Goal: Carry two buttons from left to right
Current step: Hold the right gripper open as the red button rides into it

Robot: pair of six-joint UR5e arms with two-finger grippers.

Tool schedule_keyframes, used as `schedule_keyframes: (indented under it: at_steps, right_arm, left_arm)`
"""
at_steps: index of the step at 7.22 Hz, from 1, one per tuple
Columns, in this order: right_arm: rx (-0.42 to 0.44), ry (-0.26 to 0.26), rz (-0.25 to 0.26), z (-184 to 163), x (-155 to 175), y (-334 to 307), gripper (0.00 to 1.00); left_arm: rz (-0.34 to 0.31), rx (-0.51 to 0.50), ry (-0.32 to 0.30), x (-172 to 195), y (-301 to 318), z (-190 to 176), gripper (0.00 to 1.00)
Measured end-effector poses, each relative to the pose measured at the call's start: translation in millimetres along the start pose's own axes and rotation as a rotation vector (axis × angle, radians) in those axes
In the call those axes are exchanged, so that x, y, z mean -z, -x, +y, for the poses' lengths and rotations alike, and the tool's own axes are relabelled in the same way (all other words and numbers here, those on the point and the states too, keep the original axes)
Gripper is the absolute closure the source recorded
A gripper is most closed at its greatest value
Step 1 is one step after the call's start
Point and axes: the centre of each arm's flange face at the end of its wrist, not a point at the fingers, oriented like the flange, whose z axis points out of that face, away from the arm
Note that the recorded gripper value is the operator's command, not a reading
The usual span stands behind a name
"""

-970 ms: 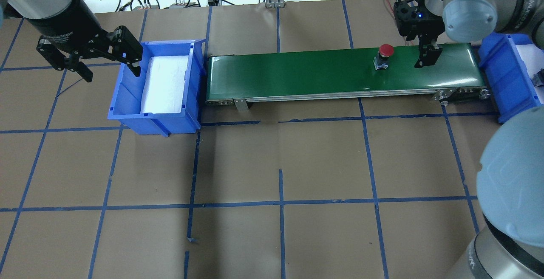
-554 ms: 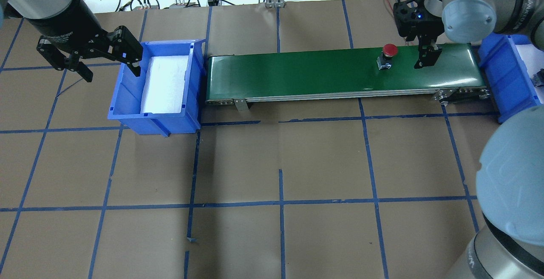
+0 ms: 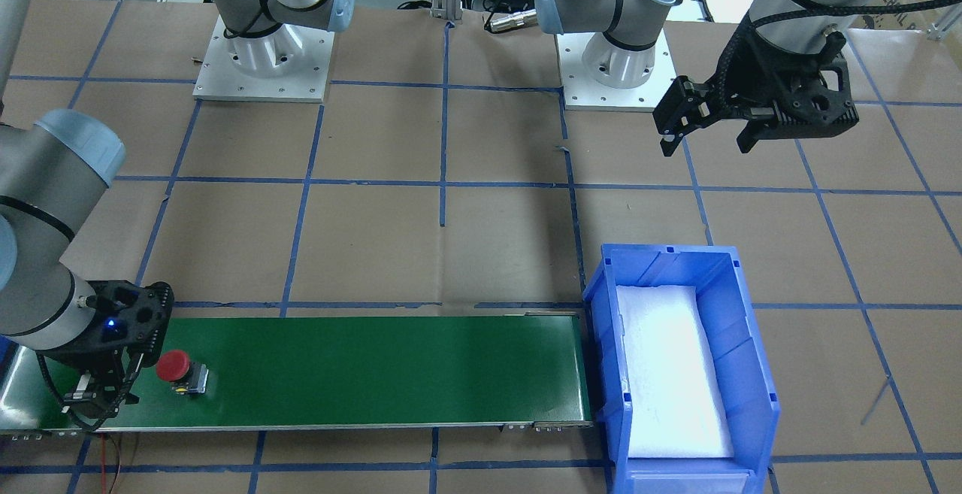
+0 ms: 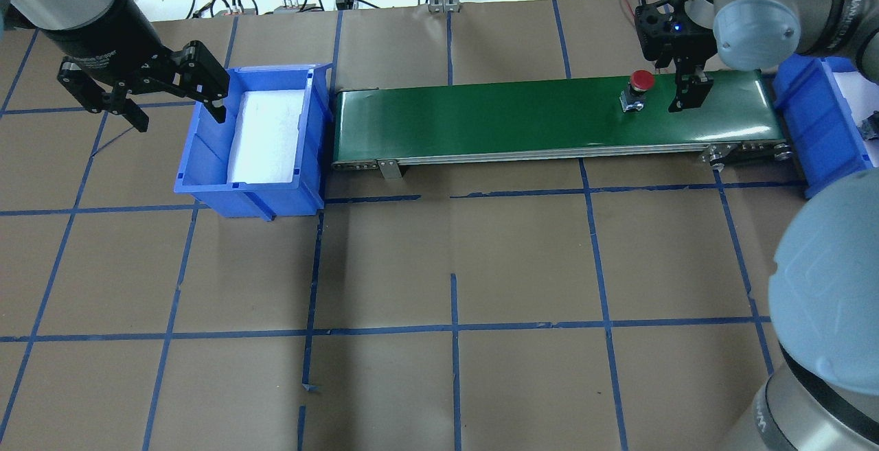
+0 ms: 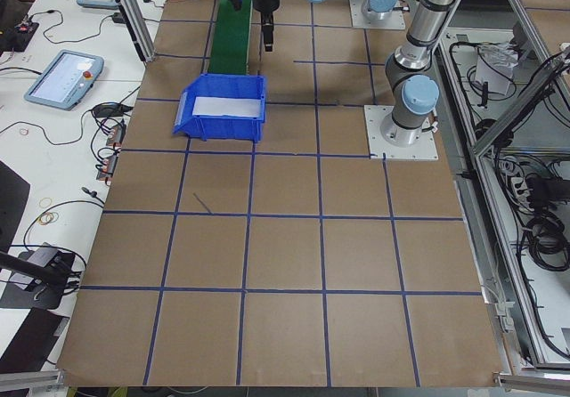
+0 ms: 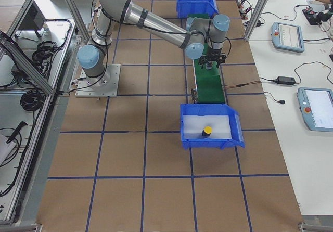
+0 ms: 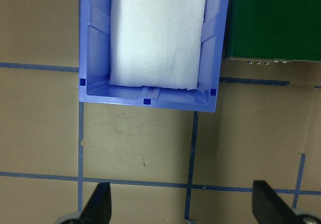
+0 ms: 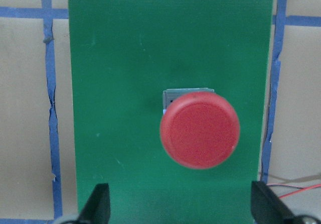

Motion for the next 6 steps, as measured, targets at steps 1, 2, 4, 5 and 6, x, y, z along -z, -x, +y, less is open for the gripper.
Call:
schedule_keyframes:
  at_steps: [1,2,4,5,6]
  right_arm:
    - [0.0,0.004,0.001,0.5,0.4,-0.2,0.0]
    - [0.0,0.008,0.001,0.9,0.8,-0.3,0.0]
    - [0.0,0.009,0.001,1.0,1.1,-0.5,0.0]
    - [-0.001,0.009,0.002,1.1,1.1,-0.5,0.0]
    - [-0.001,0.008,0.003,1.3,1.2,-0.6,0.0]
  left_arm:
    - [0.0,0.0,0.0,-0.1,-0.1,0.0,0.0]
    - [0.001,-0.001,0.001,-0.4,-0.5,0.2,0.0]
    - [0.0,-0.001,0.002,-0.6,-0.7,0.4,0.0]
    - [0.0,-0.002,0.002,-0.7,-0.8,0.4,0.0]
    - [0.001,-0.001,0.002,-0.7,-0.7,0.4,0.0]
